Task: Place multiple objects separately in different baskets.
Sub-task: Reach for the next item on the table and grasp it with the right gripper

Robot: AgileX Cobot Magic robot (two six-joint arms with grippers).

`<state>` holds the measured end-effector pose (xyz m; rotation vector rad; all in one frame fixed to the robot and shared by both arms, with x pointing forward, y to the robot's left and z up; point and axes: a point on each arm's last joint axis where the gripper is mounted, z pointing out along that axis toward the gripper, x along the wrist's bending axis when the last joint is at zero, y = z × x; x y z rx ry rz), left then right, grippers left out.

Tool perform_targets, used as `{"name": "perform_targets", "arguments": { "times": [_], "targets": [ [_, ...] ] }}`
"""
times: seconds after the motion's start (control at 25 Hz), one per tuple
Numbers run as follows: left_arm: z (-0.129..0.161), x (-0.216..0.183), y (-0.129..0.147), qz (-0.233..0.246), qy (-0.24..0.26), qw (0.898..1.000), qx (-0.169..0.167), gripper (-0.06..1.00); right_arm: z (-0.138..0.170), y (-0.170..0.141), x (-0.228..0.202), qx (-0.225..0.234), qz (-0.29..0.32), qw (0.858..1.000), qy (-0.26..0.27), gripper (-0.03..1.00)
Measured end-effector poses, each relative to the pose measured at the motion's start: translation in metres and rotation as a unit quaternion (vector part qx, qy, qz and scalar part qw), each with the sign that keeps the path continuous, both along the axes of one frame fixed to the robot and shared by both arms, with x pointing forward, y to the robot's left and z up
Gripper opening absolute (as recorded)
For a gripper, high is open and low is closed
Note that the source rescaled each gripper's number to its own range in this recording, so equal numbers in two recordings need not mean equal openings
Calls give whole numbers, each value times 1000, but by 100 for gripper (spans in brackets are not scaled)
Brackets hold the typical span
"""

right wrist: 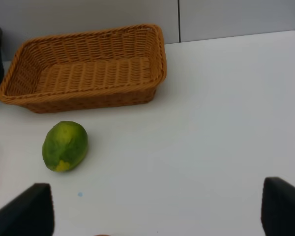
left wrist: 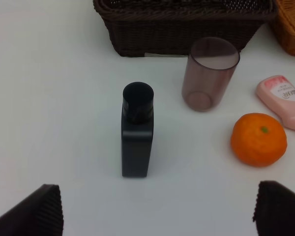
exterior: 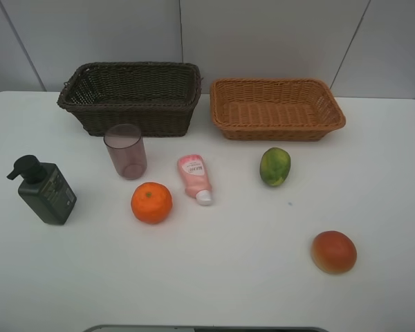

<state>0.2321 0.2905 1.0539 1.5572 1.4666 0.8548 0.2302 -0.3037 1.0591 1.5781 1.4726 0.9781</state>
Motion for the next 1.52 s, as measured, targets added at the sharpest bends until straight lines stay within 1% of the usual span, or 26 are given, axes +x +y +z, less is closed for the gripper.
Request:
{"name": "perform_targets", "arguments": {
  "times": [1.04, 1.12, 1.28, 1.4, 1.52],
  "targets": [
    [0, 0, 0, 0, 0, 1000, 0, 100, 0, 0, 1, 0, 4, 1000, 4, 83],
    [0, 0, 0, 0, 0, 1000, 0, 100, 4, 0, 7, -1, 4, 1000, 21, 83],
    [0, 0, 0, 0, 0, 1000, 0, 100, 21, 1, 34, -3, 4, 997, 83, 83],
    [0, 0, 0, 0, 0, 1000, 0, 100, 31, 3, 66, -5, 5, 990, 143, 83],
    [0, 0, 0, 0, 0, 1000, 0, 100, 31, 4, 98, -7, 5, 981, 195, 83]
  ]
}}
